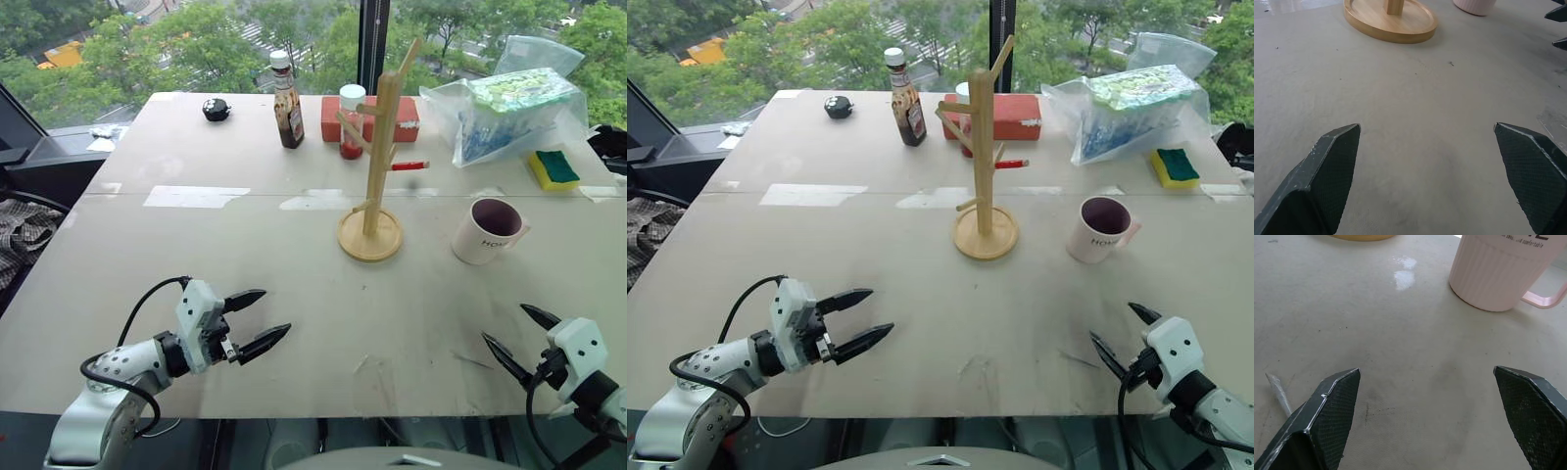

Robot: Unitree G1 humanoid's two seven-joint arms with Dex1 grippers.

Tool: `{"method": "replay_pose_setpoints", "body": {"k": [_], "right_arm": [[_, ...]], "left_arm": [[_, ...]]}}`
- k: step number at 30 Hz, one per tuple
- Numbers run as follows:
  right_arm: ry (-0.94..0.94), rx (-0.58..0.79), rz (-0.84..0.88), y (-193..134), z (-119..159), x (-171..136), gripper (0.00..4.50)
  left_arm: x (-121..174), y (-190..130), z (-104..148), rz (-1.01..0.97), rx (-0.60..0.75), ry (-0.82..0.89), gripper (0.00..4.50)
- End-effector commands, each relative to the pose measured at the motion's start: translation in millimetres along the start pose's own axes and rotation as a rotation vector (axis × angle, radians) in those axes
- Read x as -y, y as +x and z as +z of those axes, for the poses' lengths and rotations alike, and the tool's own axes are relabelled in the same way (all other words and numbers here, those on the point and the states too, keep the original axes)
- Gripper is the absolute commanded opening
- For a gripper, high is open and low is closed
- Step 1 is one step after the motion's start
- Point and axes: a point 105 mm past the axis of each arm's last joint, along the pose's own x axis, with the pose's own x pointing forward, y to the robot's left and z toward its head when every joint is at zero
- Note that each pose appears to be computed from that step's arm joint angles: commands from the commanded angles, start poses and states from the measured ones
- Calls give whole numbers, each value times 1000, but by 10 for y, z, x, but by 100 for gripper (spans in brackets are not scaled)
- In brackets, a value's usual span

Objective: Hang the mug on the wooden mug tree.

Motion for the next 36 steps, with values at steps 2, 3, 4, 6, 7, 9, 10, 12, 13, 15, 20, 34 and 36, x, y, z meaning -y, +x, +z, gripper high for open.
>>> {"method": "replay_pose_setpoints", "body": {"k": [2,3,4,6,7,9,10,12,13,15,20,34,36], "right_arm": [[-22,83,-241,14,146,410,442],[-2,76,-339,5,118,577,442],[28,78,-426,-15,99,741,442],[112,105,-503,-29,105,943,442],[140,120,-518,-28,119,996,442],[156,128,-546,13,148,1136,442],[141,130,-549,46,174,1193,442],[162,149,-547,123,220,1275,442],[174,156,-537,160,236,1290,442],[163,164,-510,234,281,1301,442],[186,180,-429,405,351,1212,442],[184,218,-350,752,532,1228,442],[180,219,-338,822,535,1222,442]], "left_arm": [[62,103,325,-91,98,71,450],[106,152,441,-136,135,79,450],[161,187,542,-187,161,93,450],[273,208,674,-283,184,122,450],[313,209,715,-315,191,129,450],[401,218,834,-385,206,147,450],[453,214,861,-421,205,154,450],[531,206,896,-462,207,169,450],[552,204,910,-470,210,172,450],[594,200,948,-481,219,171,450],[633,195,960,-474,222,173,450],[646,209,1089,-459,272,183,450],[635,222,1092,-455,270,187,450]]}}
